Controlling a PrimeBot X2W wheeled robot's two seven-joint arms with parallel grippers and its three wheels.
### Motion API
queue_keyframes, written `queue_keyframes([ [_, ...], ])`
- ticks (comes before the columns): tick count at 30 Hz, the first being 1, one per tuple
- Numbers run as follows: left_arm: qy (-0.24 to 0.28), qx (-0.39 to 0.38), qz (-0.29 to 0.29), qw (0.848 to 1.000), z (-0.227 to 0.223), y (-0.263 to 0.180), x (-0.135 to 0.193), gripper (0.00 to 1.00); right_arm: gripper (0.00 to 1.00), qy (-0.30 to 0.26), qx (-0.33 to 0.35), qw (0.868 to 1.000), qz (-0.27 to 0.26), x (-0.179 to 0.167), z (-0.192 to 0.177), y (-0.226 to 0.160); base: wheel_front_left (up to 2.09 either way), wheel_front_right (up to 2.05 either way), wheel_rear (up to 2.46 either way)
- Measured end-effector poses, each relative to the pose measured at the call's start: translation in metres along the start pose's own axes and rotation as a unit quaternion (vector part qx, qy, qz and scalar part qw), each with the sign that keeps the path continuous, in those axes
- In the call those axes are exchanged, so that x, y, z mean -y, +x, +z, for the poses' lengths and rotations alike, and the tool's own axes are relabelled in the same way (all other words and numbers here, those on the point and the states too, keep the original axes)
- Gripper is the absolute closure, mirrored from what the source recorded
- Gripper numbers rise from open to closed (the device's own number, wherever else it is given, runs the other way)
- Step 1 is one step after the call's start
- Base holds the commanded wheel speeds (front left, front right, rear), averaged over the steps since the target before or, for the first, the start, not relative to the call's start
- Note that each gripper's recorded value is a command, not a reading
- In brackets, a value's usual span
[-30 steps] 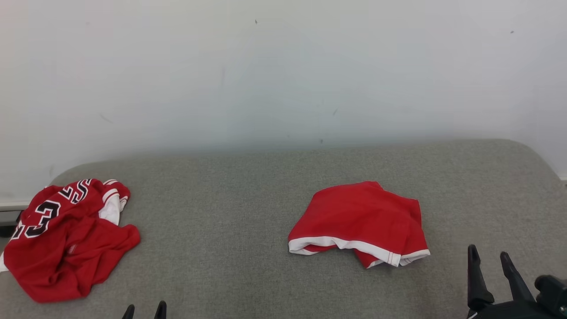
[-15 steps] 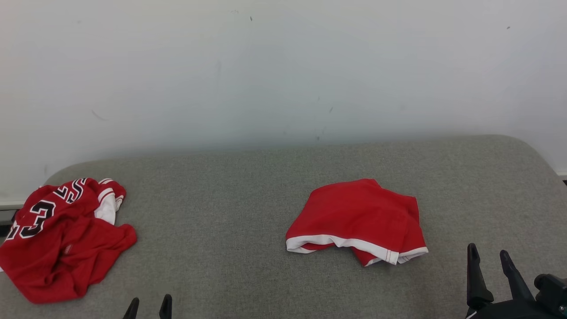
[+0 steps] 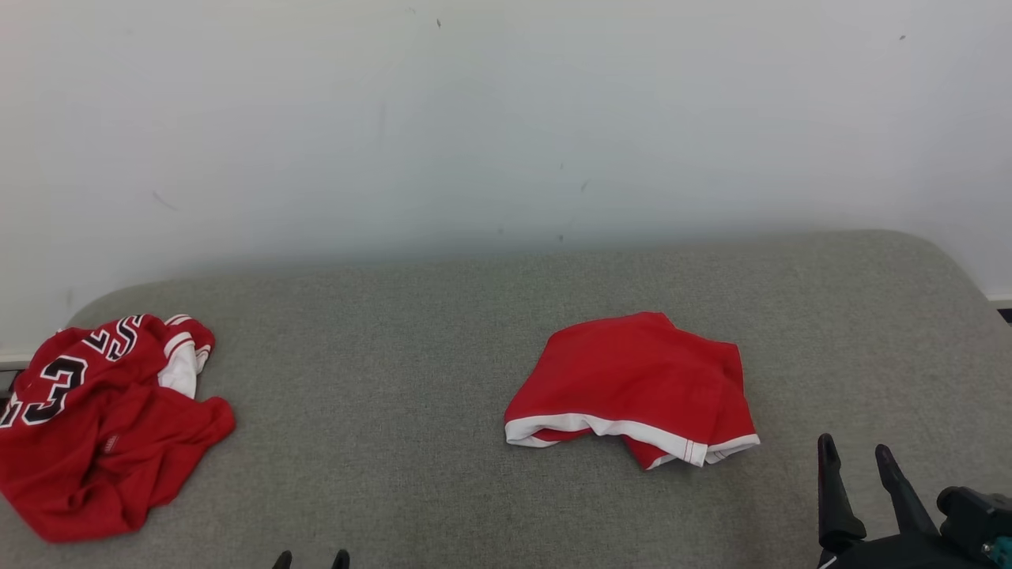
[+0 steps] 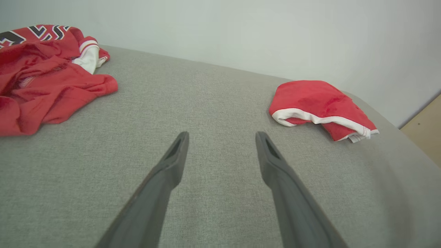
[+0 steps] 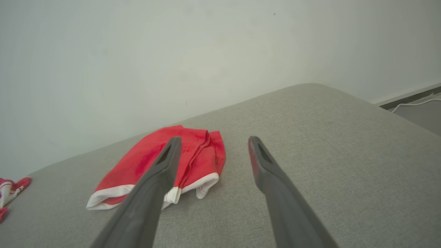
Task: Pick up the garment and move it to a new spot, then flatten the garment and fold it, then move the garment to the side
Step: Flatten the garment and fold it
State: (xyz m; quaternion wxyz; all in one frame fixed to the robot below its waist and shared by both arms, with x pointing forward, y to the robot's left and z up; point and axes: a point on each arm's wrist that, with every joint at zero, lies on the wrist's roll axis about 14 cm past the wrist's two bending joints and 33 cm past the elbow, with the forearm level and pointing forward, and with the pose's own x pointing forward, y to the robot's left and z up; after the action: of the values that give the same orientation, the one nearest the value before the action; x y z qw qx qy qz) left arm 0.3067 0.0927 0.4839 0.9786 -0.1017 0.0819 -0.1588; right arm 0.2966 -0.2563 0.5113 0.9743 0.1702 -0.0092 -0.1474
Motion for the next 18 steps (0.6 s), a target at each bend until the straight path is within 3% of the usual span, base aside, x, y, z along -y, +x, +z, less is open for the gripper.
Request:
queue_keyframes([
  [10, 0.051, -0.075, -0.087, 0.992, -0.016, 0.046, 0.037, 0.0, 0.0, -0.002, -0.01, 1.0, 0.02, -0.014, -0.002, 0.008, 0.0, 0.0, 0.0],
  [18, 0.057, -0.136, -0.139, 0.979, -0.041, 0.074, 0.069, 0.0, 0.0, -0.012, -0.019, 1.0, 0.002, -0.002, -0.003, 0.003, 0.0, 0.0, 0.0],
])
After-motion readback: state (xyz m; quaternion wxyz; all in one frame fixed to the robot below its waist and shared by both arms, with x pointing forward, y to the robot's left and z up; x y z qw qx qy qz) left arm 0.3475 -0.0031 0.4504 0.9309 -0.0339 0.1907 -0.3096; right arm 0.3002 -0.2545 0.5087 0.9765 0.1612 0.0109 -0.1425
